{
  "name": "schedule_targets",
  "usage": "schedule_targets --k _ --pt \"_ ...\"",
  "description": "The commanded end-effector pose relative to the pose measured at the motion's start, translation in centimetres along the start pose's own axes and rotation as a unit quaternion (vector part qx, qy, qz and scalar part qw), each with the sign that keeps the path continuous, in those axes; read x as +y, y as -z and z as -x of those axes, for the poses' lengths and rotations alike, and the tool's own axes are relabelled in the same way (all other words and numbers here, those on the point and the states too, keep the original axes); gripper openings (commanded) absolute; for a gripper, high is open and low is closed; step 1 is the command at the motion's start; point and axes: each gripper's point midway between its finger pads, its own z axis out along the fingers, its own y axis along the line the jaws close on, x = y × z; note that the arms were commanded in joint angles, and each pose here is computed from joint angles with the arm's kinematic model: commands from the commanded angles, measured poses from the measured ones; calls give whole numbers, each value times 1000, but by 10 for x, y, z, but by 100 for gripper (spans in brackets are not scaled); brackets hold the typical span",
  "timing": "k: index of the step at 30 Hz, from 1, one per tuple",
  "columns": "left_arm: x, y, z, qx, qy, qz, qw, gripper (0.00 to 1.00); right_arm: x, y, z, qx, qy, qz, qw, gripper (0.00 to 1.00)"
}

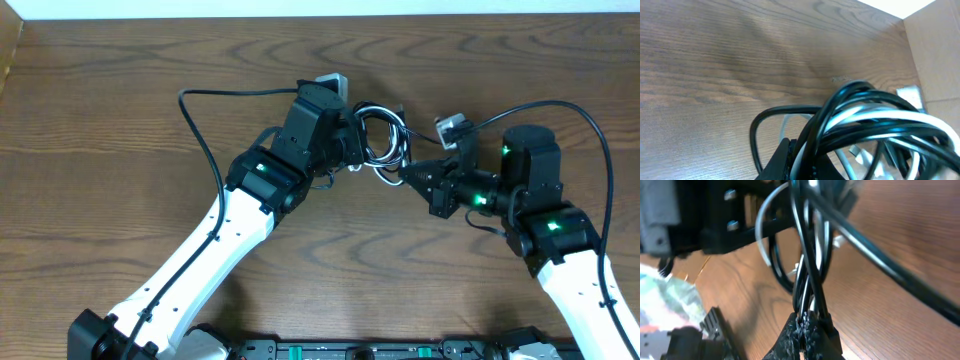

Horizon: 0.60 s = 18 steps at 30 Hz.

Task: Untangle cables

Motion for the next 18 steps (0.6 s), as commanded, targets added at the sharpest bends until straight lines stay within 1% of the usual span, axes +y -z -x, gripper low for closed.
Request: schedule_targets --k 1,5,9,11,18 --pt "-11 4 2 4 -28 -26 999 7 -10 6 8 -16 -30 -20 999 1" --pt "-3 4 2 3 -41 -5 999 7 2 11 15 -25 -19 24 999 1" --pt "19 5 4 -9 -45 55 997 8 20 15 25 -38 8 77 996 1" --pt "26 6 4 -10 -53 73 996 7 27 18 28 -44 22 96 994 1" --pt "30 7 0 0 -87 82 993 7 35 19 30 -45 33 117 992 1"
